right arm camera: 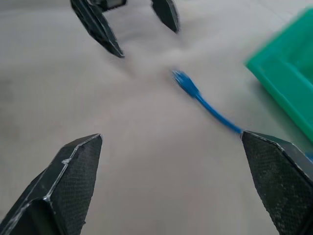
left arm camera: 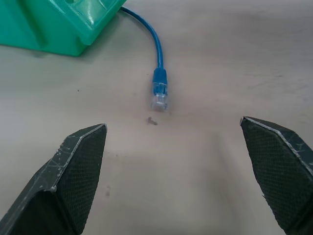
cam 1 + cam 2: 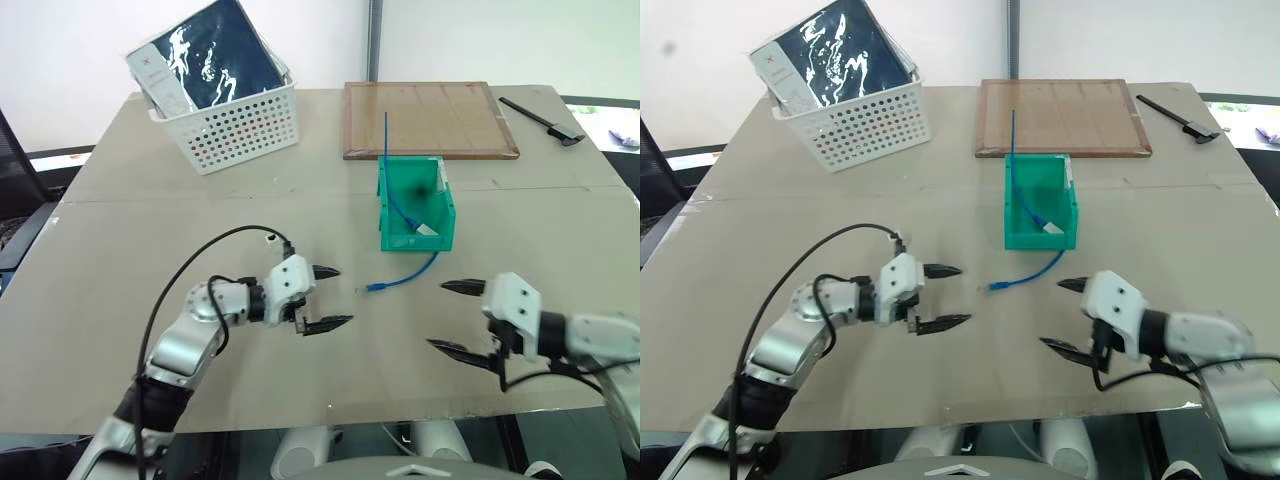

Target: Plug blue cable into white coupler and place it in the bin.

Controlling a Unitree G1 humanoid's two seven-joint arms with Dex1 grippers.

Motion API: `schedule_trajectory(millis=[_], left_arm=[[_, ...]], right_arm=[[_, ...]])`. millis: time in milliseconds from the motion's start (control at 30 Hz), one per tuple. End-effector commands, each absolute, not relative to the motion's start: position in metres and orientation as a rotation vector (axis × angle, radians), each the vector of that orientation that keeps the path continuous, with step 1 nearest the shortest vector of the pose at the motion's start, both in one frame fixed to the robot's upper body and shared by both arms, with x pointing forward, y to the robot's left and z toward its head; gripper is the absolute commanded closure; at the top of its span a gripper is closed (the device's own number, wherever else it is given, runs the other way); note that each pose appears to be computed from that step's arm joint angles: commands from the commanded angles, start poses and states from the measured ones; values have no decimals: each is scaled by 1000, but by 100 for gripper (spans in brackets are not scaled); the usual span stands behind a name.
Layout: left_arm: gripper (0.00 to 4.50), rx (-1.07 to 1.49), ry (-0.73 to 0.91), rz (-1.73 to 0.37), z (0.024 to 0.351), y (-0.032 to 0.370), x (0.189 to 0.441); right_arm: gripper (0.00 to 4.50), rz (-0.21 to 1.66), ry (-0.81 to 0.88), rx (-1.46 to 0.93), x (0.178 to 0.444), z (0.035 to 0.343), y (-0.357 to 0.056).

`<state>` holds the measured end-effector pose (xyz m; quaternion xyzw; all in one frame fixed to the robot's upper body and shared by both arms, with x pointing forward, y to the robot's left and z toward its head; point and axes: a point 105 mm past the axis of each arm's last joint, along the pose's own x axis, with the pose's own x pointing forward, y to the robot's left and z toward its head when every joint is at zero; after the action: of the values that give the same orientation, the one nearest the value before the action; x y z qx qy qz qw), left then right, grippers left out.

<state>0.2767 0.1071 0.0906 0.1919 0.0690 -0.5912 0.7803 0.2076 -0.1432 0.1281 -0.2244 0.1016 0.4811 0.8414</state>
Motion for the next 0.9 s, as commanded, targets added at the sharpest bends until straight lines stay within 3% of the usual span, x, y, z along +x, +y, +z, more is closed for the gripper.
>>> schedule_trajectory(millis=[33,200,333,400,667,833,900], left_arm=[[0,453,148,-1293,87,100,284],[0,479,171,-1300,80,94,296],[108,483,167,-1350,73,78,304],[186,491,158,-1368,72,72,306],[186,493,165,-1421,67,69,306],[410,500,174,-1438,64,71,305],[449,503,173,-1439,64,72,305]], right_arm=[[2,909,146,-503,200,143,-149],[2,825,169,-494,189,139,-153],[0,764,201,-478,181,132,-157],[0,750,214,-472,175,128,-157],[0,717,219,-460,170,124,-154],[0,703,228,-426,170,121,-152],[0,689,232,-391,170,120,-150]])
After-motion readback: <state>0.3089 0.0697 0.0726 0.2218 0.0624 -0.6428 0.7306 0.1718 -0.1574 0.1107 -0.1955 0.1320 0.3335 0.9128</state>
